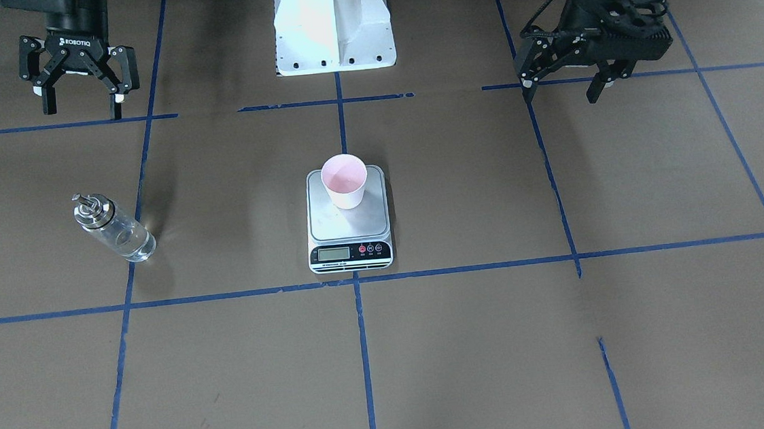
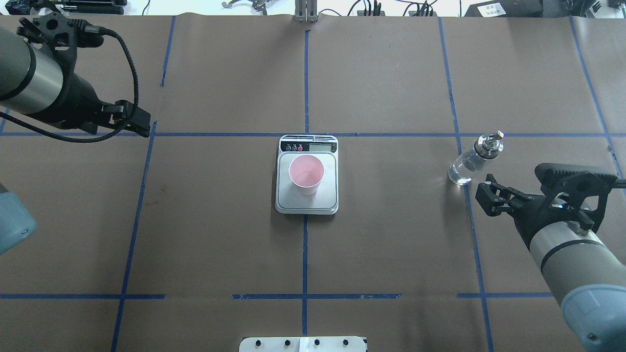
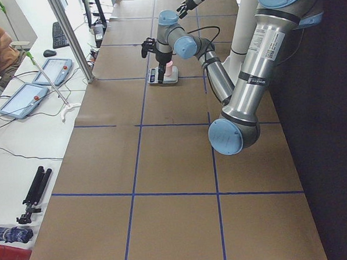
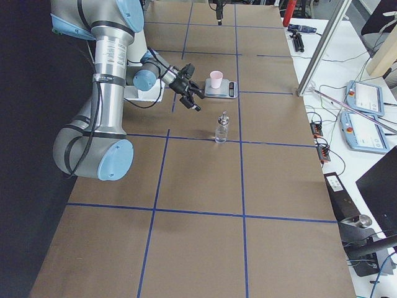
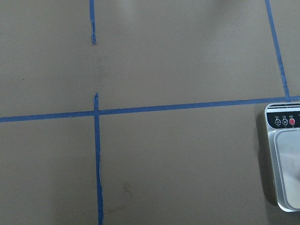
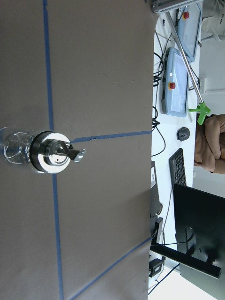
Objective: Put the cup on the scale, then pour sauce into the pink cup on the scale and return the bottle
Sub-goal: 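Retract the left arm while the right gripper approaches the glass bottle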
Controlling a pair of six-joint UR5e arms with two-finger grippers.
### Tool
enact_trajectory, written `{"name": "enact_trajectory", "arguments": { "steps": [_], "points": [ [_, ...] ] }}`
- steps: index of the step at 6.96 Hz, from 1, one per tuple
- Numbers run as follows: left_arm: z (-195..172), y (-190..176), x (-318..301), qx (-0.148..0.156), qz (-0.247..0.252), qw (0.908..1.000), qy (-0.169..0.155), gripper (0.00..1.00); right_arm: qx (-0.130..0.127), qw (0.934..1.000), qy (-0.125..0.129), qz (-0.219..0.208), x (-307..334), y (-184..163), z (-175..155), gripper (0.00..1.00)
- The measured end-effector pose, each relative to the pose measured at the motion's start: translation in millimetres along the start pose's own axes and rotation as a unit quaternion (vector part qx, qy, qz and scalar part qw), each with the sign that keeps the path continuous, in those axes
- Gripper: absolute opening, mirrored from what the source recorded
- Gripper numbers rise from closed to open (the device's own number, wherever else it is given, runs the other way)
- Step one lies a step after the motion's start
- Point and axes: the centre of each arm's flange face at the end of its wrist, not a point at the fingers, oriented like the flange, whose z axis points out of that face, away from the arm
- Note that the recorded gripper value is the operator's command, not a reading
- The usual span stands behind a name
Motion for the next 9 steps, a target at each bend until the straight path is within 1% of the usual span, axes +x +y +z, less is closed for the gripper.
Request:
{"name": "enact_trajectory", "arguments": {
  "steps": [1,2,3,4,6,9],
  "points": [
    [4,-1,-1,-0.003,-0.002,1.0000,-0.002,1.00,0.034,0.9992,-0.013,0.015,4,19,10,0.98],
    [9,-2,-1,-0.006,-0.004,1.0000,-0.005,1.00,0.060,0.9975,-0.030,0.025,16,40,23,0.98],
    [11,-3,-2,-0.008,-0.006,0.9999,-0.007,1.00,0.082,0.9952,-0.044,0.027,30,61,36,0.99],
    [12,-3,-2,-0.009,-0.007,0.9999,-0.007,1.00,0.100,0.9934,-0.051,0.023,36,78,49,0.99],
    [12,-3,-2,-0.009,-0.009,0.9999,-0.007,1.00,0.115,0.9920,-0.049,0.013,36,103,68,0.98],
    [12,-3,-2,-0.010,-0.011,0.9999,-0.007,1.00,0.123,0.9914,-0.044,0.010,16,135,97,0.99]
  ]
}}
